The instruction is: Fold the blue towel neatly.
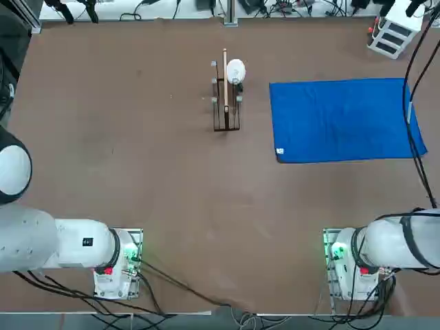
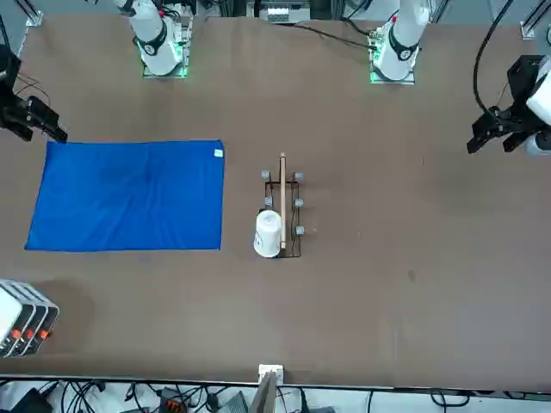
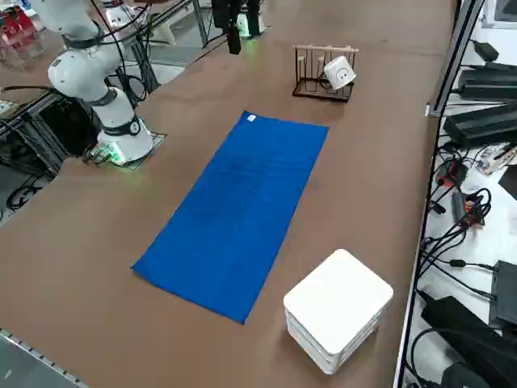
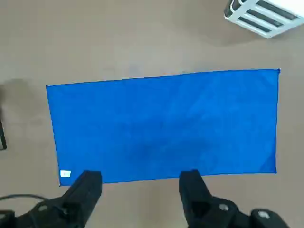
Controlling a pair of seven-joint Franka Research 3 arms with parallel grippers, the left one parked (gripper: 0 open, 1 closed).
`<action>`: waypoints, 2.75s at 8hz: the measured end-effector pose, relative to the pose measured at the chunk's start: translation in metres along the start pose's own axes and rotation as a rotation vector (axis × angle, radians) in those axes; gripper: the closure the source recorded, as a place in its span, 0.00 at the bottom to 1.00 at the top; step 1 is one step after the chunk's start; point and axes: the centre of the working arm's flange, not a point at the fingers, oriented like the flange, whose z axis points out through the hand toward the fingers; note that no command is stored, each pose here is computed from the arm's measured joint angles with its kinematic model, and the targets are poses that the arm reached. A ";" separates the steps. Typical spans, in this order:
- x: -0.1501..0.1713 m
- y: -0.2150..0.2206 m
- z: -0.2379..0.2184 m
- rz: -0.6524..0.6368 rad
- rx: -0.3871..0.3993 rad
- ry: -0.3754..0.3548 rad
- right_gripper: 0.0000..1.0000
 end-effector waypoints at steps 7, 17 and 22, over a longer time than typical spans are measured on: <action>0.001 0.030 0.027 0.060 -0.066 -0.075 0.01; -0.077 0.310 0.243 0.412 -0.034 -0.140 0.05; -0.127 0.389 0.342 0.577 0.005 -0.174 0.05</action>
